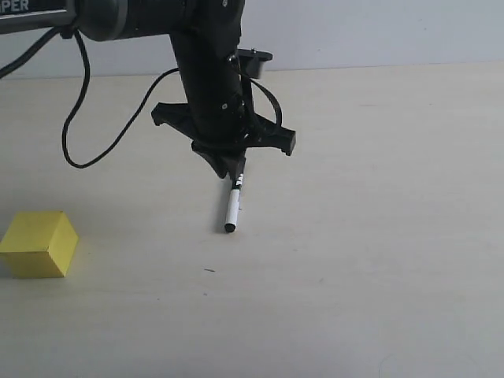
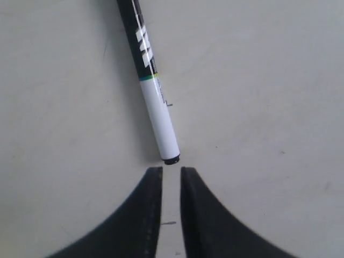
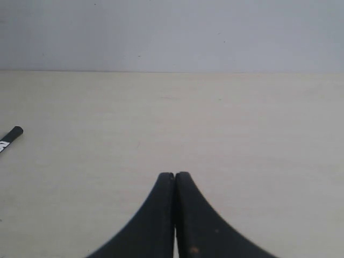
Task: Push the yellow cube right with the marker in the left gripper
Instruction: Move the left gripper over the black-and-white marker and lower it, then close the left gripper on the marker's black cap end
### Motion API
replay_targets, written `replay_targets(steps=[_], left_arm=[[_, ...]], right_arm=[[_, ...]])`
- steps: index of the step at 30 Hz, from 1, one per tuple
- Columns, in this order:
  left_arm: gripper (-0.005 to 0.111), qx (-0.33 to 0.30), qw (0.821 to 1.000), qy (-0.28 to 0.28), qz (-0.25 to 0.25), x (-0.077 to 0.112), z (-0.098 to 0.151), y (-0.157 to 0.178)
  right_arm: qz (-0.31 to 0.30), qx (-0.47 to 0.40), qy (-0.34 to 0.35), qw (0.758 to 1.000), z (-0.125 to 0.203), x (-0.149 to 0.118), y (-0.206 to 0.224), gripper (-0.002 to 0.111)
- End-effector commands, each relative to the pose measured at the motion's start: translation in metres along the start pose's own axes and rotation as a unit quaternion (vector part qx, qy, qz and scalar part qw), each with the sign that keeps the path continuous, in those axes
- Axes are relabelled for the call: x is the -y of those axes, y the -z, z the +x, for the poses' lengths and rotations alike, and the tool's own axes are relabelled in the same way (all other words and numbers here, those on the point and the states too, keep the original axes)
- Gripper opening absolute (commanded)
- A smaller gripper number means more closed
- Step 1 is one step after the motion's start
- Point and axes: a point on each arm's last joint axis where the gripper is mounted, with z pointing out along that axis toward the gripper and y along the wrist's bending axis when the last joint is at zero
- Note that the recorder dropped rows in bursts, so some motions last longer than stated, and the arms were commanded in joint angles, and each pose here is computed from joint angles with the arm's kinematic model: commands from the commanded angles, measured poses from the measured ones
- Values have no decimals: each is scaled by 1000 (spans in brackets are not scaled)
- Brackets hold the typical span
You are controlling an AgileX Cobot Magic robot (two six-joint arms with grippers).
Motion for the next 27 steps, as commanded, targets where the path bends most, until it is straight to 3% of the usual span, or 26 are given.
replay_targets(steps=[1,4,27], left_arm=[[43,-6,1000,4,-6,0,-4,-14],[55,-3,1000,4,-6,1,-6,-23],[55,-7,999,-1,-41,-4,-13,-71]], right_arm=[[4,6,-2,1000,0,0,0,0],[4,7,-2,1000,0,0,0,0],[4,6,-2,1000,0,0,0,0]])
